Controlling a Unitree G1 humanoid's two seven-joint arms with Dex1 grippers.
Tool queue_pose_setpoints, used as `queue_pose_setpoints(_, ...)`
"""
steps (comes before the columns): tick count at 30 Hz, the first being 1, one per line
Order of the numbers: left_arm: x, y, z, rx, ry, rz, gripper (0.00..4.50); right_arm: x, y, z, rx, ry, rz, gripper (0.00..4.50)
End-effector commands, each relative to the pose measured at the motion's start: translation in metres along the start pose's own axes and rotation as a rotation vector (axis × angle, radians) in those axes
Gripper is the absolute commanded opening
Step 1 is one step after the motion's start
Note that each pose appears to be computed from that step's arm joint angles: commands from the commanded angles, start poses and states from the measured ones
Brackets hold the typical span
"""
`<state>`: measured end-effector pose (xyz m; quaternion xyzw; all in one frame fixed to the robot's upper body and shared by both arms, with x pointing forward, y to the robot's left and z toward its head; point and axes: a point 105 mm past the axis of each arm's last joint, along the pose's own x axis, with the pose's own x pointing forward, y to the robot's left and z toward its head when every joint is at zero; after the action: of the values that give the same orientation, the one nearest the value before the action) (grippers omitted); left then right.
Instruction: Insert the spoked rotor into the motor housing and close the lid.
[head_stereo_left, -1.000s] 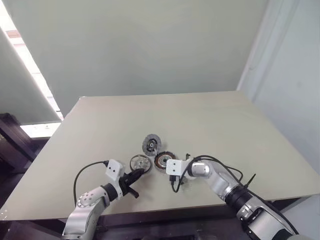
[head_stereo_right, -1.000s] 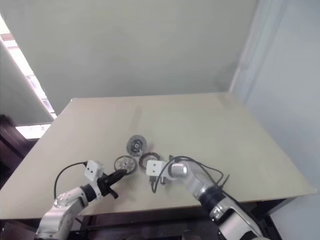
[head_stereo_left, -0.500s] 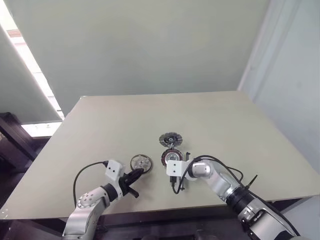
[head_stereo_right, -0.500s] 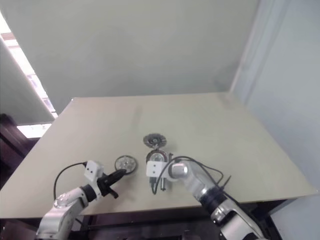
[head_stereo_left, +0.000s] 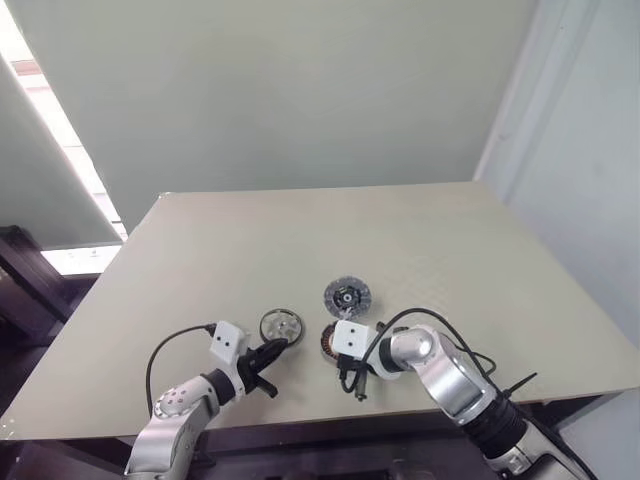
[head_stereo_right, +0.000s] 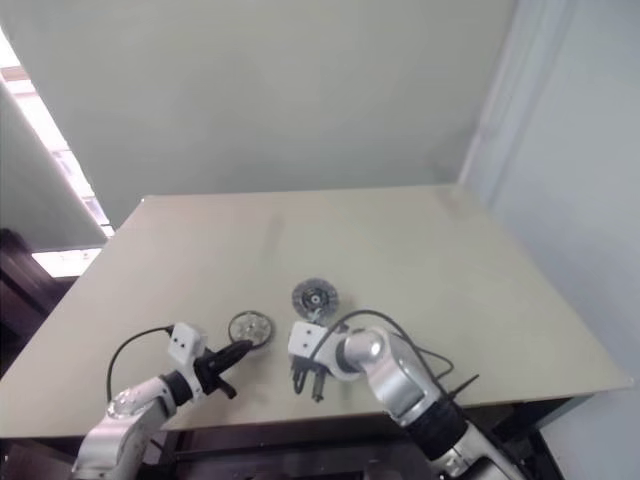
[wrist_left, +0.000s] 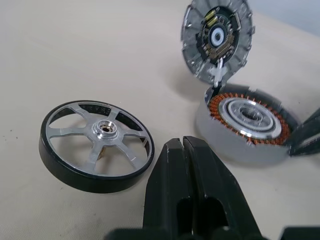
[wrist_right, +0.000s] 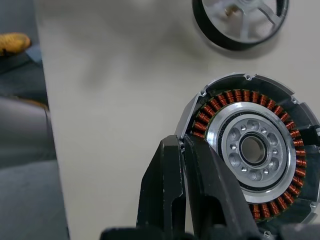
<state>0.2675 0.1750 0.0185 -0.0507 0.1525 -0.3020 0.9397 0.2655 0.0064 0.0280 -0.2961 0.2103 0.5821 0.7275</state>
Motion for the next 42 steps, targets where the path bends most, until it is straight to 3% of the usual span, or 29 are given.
queue_pose_setpoints(1,0.0,0.004,0.012,0.02,-0.035,0.007,0.0,-0.003,0.0,0.01,-0.016,-0.014,0.011,0.52)
queue_pose_setpoints(12,-0.002,0.005,0.011,0.024,-0.036,0.015,0.0,-0.009,-0.004,0.028,0.008,-0.089,-0.011,4.33)
queue_pose_setpoints(13,-0.002,0.005,0.011,0.023,-0.037,0.017,0.0,-0.01,-0.005,0.032,0.011,-0.105,-0.017,4.48)
queue_pose_setpoints(20,-0.014,0.009,0.005,-0.105,-0.04,0.085,0.0,-0.029,-0.03,0.057,0.107,-0.287,-0.174,4.48)
queue_pose_setpoints(22,-0.019,0.011,0.0,-0.21,-0.036,0.117,0.39,-0.033,-0.032,0.058,0.107,-0.305,-0.187,4.5)
queue_pose_setpoints(25,-0.025,0.014,-0.005,-0.29,-0.037,0.155,1.26,-0.036,-0.032,0.058,0.107,-0.313,-0.197,4.5)
queue_pose_setpoints(34,-0.017,0.029,-0.002,-0.495,-0.133,0.243,4.47,-0.036,-0.03,0.052,0.099,-0.305,-0.211,4.5)
queue_pose_setpoints(42,0.016,0.043,-0.013,-0.627,-0.122,0.34,4.47,-0.038,-0.031,0.052,0.088,-0.309,-0.224,4.5)
